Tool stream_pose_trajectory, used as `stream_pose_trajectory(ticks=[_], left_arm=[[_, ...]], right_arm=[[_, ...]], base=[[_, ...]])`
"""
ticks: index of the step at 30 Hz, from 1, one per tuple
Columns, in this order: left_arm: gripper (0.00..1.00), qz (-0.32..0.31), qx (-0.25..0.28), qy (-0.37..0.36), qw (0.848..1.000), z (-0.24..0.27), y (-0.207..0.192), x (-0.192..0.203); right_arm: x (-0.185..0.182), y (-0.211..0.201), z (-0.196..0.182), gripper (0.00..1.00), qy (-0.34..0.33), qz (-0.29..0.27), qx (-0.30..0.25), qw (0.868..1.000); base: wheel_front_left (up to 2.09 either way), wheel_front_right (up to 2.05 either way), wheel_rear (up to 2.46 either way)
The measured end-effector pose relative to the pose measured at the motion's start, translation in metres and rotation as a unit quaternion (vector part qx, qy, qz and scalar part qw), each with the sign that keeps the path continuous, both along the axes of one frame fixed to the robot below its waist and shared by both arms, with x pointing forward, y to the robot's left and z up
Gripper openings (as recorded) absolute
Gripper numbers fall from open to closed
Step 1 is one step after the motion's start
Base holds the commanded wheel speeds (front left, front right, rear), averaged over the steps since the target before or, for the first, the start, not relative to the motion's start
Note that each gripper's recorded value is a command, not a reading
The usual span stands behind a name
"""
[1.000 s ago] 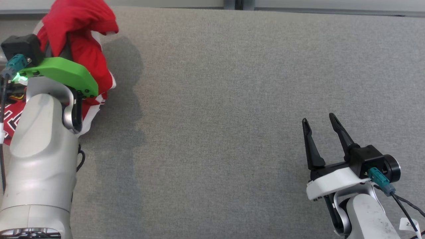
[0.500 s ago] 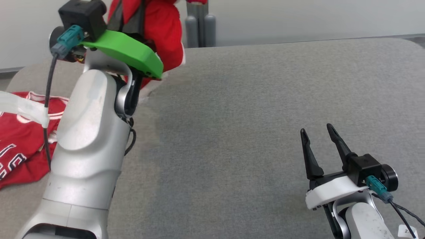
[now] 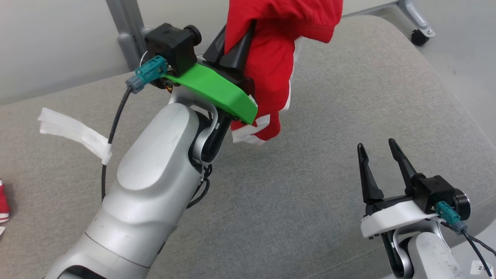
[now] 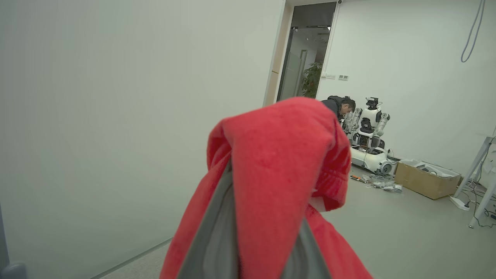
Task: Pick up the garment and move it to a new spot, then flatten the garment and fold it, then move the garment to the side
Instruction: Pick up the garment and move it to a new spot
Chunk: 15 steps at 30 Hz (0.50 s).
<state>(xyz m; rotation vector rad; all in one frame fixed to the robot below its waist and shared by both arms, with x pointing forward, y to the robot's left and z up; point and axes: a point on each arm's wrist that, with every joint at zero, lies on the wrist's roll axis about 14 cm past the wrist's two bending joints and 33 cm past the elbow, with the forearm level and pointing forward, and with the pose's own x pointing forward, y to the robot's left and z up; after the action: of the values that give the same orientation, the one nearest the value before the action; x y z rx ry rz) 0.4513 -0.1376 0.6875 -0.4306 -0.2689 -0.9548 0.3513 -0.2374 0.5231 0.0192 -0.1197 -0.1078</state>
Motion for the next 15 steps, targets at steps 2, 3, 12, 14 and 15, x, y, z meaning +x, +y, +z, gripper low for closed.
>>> stream_pose_trajectory(ticks=[2,3,12,14,15], left_arm=[[0.00,-0.017,0.007,0.021,1.000,-0.017,-0.013,-0.001],[0.00,-0.021,0.007,0.036,0.999,-0.026,-0.016,0.001],[0.00,0.055,0.108,0.217,0.969,-0.191,0.026,0.024],[0.01,0.070,0.131,0.237,0.960,-0.215,0.041,0.022],[0.49,0.074,0.142,0.246,0.956,-0.225,0.047,0.020]], right_arm=[[-0.004,-0.009,-0.001,1.00,0.002,-0.014,0.000,1.000],[-0.004,-0.011,-0.002,1.00,0.004,-0.017,0.001,1.000],[0.010,-0.007,-0.017,1.00,0.025,-0.010,0.008,1.000],[0.014,-0.003,-0.018,1.00,0.026,-0.003,0.009,1.000],[0.017,0.000,-0.019,1.00,0.027,0.002,0.009,1.000]], base=[[0.00,0.00,0.00],[0.00,0.00,0.00],[0.00,0.00,0.00],[0.00,0.00,0.00],[0.00,0.00,0.00]])
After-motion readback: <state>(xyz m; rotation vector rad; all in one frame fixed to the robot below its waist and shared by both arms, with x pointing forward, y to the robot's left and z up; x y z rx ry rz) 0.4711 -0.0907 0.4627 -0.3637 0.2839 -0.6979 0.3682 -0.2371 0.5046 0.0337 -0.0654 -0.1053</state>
